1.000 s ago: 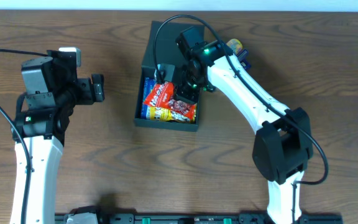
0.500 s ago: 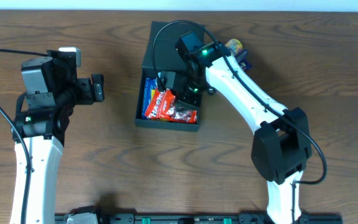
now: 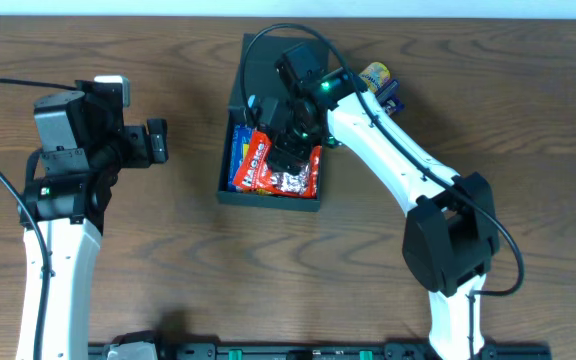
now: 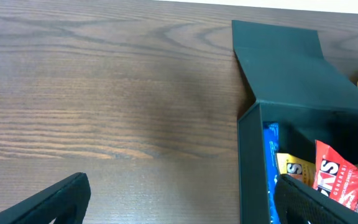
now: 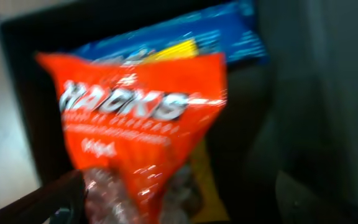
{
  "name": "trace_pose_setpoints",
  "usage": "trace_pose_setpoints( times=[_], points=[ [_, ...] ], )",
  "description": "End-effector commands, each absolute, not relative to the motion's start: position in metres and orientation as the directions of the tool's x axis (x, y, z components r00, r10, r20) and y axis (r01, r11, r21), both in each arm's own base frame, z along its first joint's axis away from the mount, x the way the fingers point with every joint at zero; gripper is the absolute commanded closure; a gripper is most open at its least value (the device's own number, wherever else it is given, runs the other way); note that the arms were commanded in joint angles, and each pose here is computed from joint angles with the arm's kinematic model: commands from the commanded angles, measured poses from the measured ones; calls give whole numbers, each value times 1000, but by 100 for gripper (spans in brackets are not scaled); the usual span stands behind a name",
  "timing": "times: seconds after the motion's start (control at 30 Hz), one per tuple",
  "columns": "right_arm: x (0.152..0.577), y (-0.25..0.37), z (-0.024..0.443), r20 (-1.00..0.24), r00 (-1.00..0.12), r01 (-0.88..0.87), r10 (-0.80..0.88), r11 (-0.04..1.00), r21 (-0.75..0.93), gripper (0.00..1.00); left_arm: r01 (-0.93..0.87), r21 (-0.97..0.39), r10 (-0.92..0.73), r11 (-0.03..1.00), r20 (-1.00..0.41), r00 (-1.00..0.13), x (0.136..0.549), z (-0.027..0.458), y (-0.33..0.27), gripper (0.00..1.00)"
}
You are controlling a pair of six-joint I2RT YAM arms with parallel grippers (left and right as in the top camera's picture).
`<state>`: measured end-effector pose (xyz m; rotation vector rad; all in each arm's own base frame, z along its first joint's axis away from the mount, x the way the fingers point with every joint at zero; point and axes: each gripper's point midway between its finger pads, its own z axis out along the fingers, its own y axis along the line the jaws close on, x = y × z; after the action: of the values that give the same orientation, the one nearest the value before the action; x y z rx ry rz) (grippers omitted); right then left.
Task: Pack container
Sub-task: 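Carry the red bag over the box and lower it inside, then press the red bag down into the box with the right gripper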
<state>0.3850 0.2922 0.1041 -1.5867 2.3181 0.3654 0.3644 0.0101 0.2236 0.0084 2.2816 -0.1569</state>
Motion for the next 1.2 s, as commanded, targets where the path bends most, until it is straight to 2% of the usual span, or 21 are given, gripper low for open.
trace_pose_setpoints(
  times=[0.0, 0.07, 0.1, 0.17, 0.2, 0.3, 0.43, 1.17],
  points=[
    [399, 301, 119, -425, -410, -896, -807, 443, 24, 9, 76, -103, -34, 992, -782, -622, 367, 241, 10, 5],
    [404, 305, 128, -449, -421, -887, -788, 462, 20, 21, 76, -103, -34, 992, -782, -622, 367, 241, 10, 5],
    [407, 307, 132, -459, -426, -882, -780, 471, 19, 31, 75, -103, -34, 992, -782, -623, 367, 241, 10, 5],
    [409, 308, 137, -471, -436, -874, -767, 485, 20, 54, 76, -103, -34, 992, -781, -623, 367, 241, 10, 5],
    [410, 310, 139, -479, -436, -874, -762, 485, 25, 71, 76, -103, -34, 992, -781, -623, 367, 241, 10, 5],
    [403, 315, 139, -489, -436, -883, -756, 465, 69, 92, 75, -103, -34, 992, -782, -623, 367, 241, 10, 5],
    [393, 319, 132, -487, -443, -888, -753, 443, 122, 98, 76, -103, -33, 992, -782, -623, 367, 241, 10, 5],
    [352, 312, 69, -376, -481, -877, -792, 421, 233, 99, 75, -104, -34, 992, -781, -624, 367, 241, 10, 5]
  ],
)
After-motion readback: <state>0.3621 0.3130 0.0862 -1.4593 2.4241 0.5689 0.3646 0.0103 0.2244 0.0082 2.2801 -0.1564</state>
